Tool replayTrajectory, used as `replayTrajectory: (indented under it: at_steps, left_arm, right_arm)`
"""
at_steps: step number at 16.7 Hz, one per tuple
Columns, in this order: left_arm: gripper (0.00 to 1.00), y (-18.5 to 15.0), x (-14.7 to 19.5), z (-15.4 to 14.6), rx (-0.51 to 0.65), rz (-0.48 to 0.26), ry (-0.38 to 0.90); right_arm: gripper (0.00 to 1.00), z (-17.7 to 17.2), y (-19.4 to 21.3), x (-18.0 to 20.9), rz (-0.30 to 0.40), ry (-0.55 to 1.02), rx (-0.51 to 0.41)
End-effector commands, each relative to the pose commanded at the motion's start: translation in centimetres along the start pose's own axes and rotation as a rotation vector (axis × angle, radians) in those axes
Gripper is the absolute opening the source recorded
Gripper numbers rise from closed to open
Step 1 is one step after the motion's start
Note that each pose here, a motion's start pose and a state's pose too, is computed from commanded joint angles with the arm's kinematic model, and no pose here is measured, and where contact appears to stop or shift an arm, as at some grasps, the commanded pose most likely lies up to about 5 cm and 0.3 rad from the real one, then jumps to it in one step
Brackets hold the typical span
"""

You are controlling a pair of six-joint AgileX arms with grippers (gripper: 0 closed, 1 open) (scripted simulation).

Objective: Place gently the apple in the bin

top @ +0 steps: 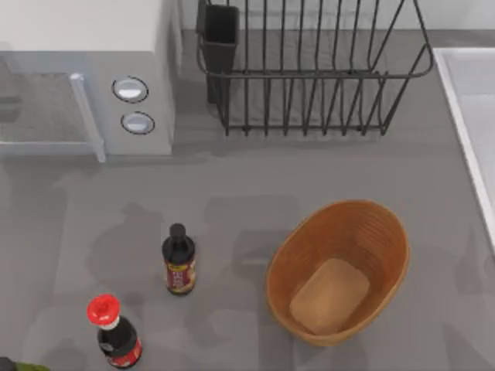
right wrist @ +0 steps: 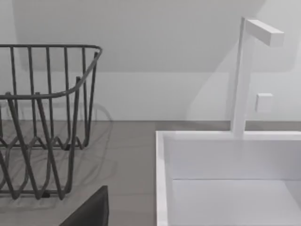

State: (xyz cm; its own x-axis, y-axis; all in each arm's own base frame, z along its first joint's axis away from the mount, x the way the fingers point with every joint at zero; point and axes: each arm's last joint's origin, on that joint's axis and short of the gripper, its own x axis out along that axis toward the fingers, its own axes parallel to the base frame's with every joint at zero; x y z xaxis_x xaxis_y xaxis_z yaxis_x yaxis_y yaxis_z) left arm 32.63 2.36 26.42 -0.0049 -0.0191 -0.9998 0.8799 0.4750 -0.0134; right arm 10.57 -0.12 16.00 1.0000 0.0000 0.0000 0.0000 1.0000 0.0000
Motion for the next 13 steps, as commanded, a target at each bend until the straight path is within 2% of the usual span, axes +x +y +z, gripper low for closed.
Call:
replayTrajectory:
  at_steps: [6,10,13]
  left_arm:
    - [0.0,-3.3,0.1,7.8,-0.127,-0.078,-0.037]
    - [0.0,-7.3,0.4,14.3,-0.289,-0.119,-0.026]
    - [0.0,-11.3,0.2,18.9,-0.442,-0.113,-0.029]
  right_arm:
    - [1.0,0.0,0.0,0.0,0.0,0.0,0.0]
    - [1.0,0.0,0.0,0.0,0.0,0.0,0.0]
    - [1.0,0.0,0.0,0.0,0.0,0.0,0.0]
